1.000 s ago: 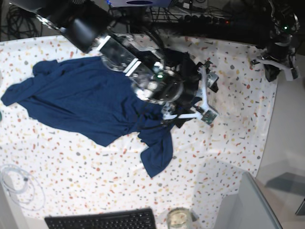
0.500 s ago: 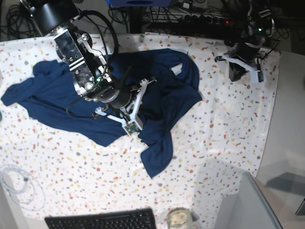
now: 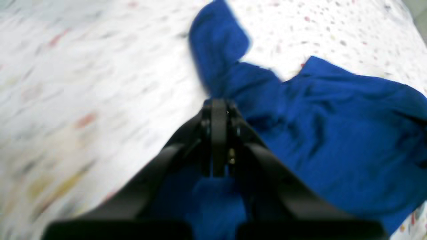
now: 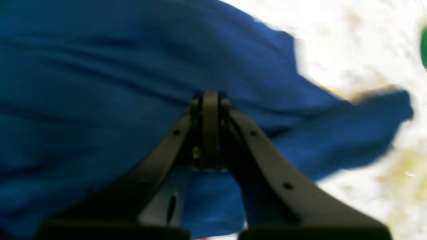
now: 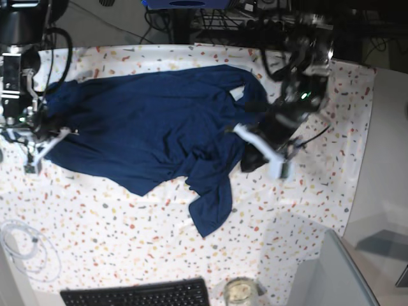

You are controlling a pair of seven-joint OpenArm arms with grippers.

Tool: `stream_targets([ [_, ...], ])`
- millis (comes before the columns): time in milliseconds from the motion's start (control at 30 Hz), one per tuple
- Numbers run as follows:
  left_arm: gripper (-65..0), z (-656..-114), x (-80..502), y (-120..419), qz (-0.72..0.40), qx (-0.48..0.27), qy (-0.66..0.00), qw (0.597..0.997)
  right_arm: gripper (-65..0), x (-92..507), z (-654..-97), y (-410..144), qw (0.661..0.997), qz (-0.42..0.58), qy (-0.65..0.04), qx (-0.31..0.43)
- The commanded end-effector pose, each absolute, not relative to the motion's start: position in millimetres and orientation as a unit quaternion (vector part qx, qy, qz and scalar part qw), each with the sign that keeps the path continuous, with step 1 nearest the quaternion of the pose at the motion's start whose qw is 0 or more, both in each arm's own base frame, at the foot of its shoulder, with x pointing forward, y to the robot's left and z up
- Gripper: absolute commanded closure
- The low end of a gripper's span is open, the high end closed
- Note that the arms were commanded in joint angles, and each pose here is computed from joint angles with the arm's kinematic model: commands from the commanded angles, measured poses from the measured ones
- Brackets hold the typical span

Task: Layout the t-shirt on the table in an organized manner, then fold the t-shirt properly
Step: 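Release the fabric and move the right gripper to the shirt's outer edge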

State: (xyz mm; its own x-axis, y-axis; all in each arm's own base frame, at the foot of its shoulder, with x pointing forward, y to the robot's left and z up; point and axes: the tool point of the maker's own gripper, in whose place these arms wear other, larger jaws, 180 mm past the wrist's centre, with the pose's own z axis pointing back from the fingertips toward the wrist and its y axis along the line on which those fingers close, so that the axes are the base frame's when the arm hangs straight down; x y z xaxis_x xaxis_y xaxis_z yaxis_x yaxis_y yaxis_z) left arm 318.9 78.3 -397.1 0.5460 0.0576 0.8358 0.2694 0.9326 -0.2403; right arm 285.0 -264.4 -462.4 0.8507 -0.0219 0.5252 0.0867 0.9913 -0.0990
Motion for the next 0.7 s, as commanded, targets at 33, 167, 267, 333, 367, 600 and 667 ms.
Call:
stream_targets([
  [33,0.0,-398.7,329.8,60.6,-0.081,-0.181,-0.468,0.861,-0.2,289.0,-444.0,-280.9,0.949,-0.044,-0.303,-0.071],
  [167,0.0,-385.8,337.0,62.4,-0.072,-0.177,-0.483,0.854,-0.9,267.6,-409.0,-300.6,0.925,-0.092,-0.357,-0.09],
  [267,0.0,-374.6,331.1,96.6,-0.03,-0.153,-0.503,0.85,-1.1,251.3,-395.3,-307.4,0.91,-0.123,-0.383,-0.1],
  [333,0.0,-376.6,318.2,128.6,0.004,-0.127,-0.504,0.854,-1.5,244.5,-398.1,-304.9,0.91,-0.131,-0.382,-0.097],
  [367,0.0,-379.9,311.8,139.5,0.016,-0.117,-0.501,0.858,-3.0,243.7,-399.2,-305.1,0.91,-0.134,-0.381,-0.097],
  [600,-27.2,-415.1,266.2,163.6,0.046,-0.095,-0.453,0.885,-10.2,238.0,-417.4,-300.8,0.919,-0.14,-0.359,-0.087],
  [667,-48.2,-420.3,257.9,162.0,0.046,-0.097,-0.444,0.889,-10.2,237.7,-417.9,-300.9,0.919,-0.14,-0.358,-0.087],
])
